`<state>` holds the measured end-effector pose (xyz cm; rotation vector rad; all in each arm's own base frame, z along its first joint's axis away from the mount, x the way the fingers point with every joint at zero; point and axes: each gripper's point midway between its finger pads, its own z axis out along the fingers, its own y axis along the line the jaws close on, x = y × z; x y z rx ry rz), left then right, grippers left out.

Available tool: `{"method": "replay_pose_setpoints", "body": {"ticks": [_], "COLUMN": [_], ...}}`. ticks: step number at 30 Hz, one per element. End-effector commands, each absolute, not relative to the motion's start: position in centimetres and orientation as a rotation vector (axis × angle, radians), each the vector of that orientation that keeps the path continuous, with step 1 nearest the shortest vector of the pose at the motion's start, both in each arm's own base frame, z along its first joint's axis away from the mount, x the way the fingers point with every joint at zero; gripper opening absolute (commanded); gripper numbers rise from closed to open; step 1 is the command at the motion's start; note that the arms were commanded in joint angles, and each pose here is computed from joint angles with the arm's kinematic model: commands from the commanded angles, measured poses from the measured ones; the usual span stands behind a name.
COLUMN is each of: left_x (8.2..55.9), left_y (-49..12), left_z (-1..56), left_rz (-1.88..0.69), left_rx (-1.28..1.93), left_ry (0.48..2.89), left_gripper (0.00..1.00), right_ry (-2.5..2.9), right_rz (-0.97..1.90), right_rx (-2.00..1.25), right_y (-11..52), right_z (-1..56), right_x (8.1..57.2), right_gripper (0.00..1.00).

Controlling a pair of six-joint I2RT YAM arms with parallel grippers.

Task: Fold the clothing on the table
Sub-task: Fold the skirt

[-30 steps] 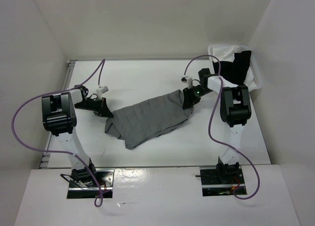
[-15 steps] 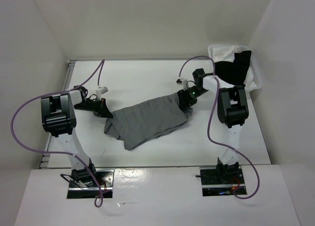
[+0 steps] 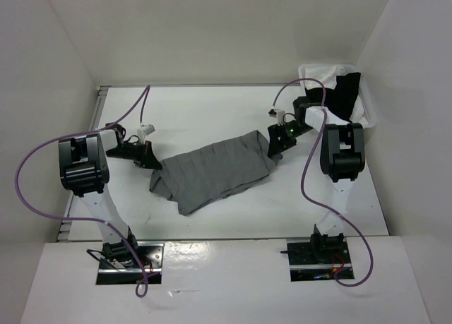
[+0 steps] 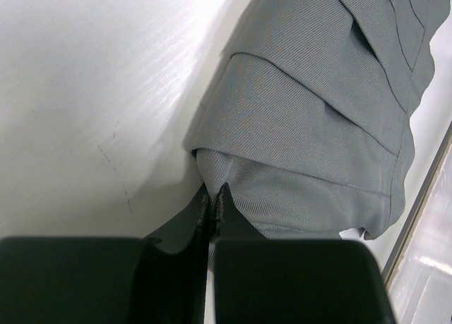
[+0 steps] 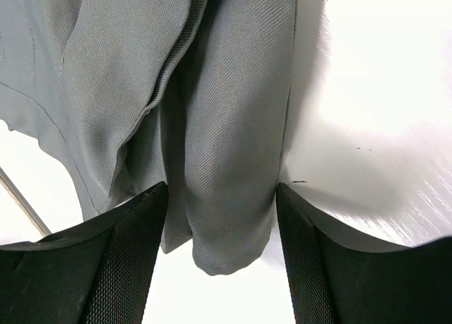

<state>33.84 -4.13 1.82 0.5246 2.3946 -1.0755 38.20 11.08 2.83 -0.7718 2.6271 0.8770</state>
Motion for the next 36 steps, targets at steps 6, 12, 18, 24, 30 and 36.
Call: {"method": "replay_pose_setpoints", "body": {"ticks": [6, 12, 18, 24, 30, 36], "left_x": [33.8, 33.9, 33.8, 34.0, 33.7, 33.7], "left_y": [-3.7, -3.6, -3.8, -3.7, -3.7, -3.7], "left_z": [1.5, 1.7, 1.8, 1.7, 1.4, 1.4], "left_rz": [-1.029, -1.025, -1.037, -1.037, -1.048, -1.048], "left_rx": [0.588, 0.598, 0.603, 0.603, 0.605, 0.605], "left_ry": [2.372, 2.367, 2.36, 2.36, 2.368, 2.368], "left_gripper": [0.0, 0.0, 0.0, 0.0, 0.0, 0.0], "right_ry": [2.586, 2.586, 2.556, 2.54, 2.521, 2.52], "right_rz": [0.988, 1.202, 1.397, 1.451, 1.455, 1.44], "right_rx": [-0.838, -0.849, -0.835, -0.848, -0.877, -0.882], "right_y": [11.8, 12.7, 12.6, 12.8, 13.6, 14.5], "right_z": [3.7, 3.5, 3.2, 2.9, 3.4, 4.0], "right_x": [37.5, 36.2, 35.0, 34.6, 34.5, 34.7], "right_gripper": [0.68, 0.72, 0.76, 0.78, 0.78, 0.78]}}
